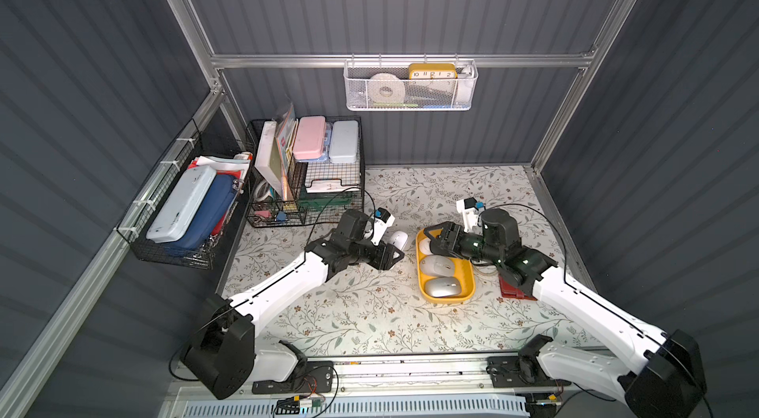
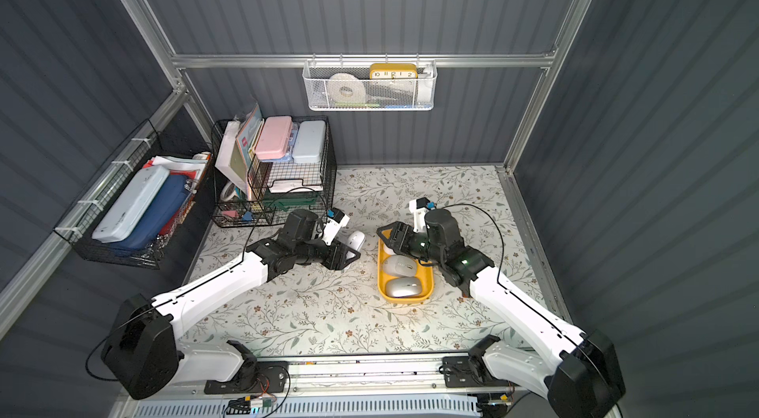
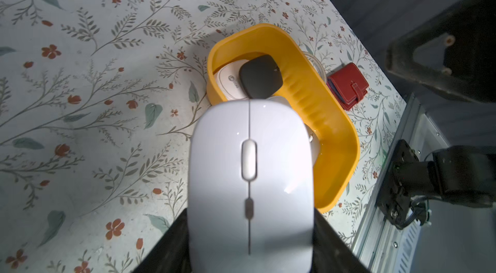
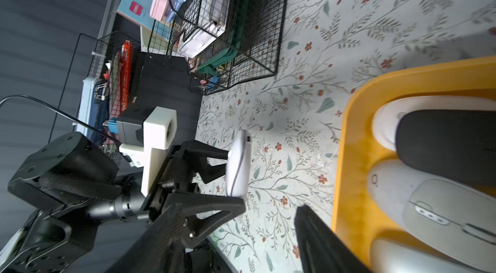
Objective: Put the mouse in the storage box
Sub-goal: Pick up the mouse from the center of the board.
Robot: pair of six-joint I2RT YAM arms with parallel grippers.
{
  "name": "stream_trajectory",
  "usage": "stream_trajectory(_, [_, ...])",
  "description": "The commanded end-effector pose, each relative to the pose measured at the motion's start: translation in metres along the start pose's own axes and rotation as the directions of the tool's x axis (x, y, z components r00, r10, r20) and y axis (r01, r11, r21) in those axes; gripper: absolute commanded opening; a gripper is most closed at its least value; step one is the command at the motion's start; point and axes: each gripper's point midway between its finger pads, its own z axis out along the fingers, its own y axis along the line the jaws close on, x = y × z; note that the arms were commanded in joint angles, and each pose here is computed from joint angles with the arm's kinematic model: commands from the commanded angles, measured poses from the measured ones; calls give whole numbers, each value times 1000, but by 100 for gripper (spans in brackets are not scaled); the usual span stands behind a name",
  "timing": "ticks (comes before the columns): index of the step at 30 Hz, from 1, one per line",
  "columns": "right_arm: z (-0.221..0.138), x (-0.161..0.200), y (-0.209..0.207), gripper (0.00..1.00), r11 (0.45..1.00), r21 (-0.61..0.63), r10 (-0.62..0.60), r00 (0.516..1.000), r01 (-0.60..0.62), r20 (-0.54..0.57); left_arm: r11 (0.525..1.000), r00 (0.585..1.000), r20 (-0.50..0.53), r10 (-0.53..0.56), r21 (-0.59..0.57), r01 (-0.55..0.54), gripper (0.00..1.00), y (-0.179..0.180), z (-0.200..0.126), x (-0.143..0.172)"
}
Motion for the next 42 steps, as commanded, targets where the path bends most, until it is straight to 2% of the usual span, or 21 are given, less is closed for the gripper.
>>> stream_trajectory(1, [2, 10, 35, 71, 992, -123, -20, 997, 11, -74, 983, 981, 79, 176, 49, -180, 43, -17, -10, -20])
stream_trajectory(6, [15, 27, 42, 71, 991, -136, -32, 991, 14, -133, 966, 961, 142, 236, 76, -249, 41, -28, -18, -24])
stream_trajectory(12, [34, 45, 43, 70, 993, -120, -39, 978, 14, -203, 956, 956, 155, 247, 120, -267, 40, -37, -22, -22])
stream_trajectory(16, [40, 47, 50, 67, 991, -132, -45, 976, 17, -211, 947, 951, 171, 256, 155, -282, 40, -44, -26, -20])
stream_trajectory(24, [49, 47, 48, 51, 993, -117, -40, 975, 14, -219, 937, 948, 178, 264, 186, -296, 40, -51, -28, -17])
stream_trajectory(32, [56, 52, 50, 39, 993, -115, -37, 969, 9, -246, 938, 950, 179, 256, 192, -289, 42, -52, -29, -14])
stream_trajectory(38, [54, 50, 50, 26, 993, -112, -48, 972, 23, -230, 949, 958, 162, 237, 174, -264, 58, -47, -27, -14])
stream_trajectory(39, [53, 49, 50, 25, 994, -110, -50, 974, 26, -221, 952, 960, 155, 231, 165, -256, 64, -45, -26, -14])
stream_trajectory(42, [52, 44, 45, 24, 996, -86, -55, 980, 39, -191, 961, 966, 144, 216, 142, -236, 95, -41, -26, -13])
